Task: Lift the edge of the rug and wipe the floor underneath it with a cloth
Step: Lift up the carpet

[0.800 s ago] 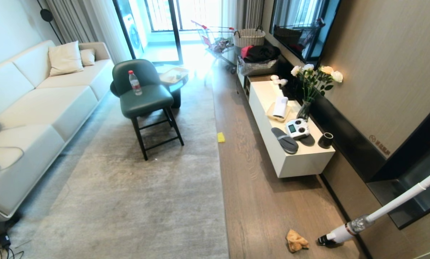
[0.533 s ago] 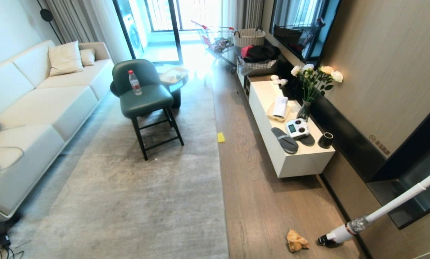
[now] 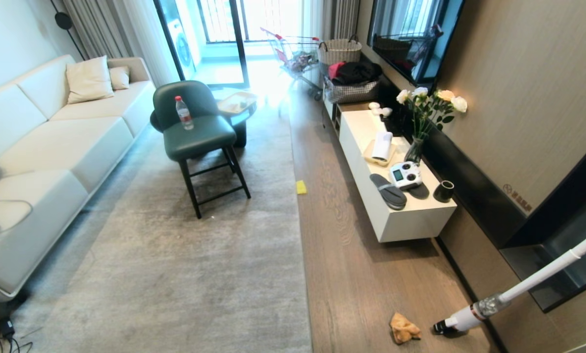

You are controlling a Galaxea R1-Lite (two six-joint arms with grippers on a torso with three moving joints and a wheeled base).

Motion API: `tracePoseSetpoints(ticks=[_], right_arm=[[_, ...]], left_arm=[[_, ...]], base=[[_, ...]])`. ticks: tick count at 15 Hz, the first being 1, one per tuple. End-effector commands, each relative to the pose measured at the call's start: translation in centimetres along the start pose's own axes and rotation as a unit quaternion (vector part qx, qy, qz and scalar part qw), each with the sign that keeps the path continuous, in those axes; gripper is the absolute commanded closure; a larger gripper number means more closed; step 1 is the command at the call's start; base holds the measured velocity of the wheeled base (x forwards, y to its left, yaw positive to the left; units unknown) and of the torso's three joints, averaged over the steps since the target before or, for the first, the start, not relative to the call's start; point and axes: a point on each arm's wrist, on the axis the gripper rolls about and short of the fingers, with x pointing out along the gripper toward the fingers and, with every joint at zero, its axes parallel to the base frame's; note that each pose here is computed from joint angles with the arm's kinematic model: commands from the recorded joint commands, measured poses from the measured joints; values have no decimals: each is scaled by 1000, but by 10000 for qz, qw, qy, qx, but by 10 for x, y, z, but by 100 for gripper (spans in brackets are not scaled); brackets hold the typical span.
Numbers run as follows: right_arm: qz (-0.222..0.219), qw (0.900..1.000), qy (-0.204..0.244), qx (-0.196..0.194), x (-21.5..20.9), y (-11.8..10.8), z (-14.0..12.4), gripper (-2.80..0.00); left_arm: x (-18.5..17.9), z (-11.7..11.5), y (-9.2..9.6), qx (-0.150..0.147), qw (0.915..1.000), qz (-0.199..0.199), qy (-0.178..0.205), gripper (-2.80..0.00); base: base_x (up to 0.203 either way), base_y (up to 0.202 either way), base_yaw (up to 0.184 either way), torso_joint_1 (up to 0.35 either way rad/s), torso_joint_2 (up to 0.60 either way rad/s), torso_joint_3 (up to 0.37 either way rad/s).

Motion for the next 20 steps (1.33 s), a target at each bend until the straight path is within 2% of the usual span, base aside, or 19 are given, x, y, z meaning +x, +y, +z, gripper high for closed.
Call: tracePoseSetpoints(ticks=[1,20], right_arm=[[4,10000,9,-5,0,0,0,0],[4,10000,9,34,0,0,0,0]], left_arm=[[0,0,0,0,10000,1,2,0],[0,0,0,0,10000,1,2,0]], base=[[0,0,0,0,0,0],[0,0,0,0,0,0]])
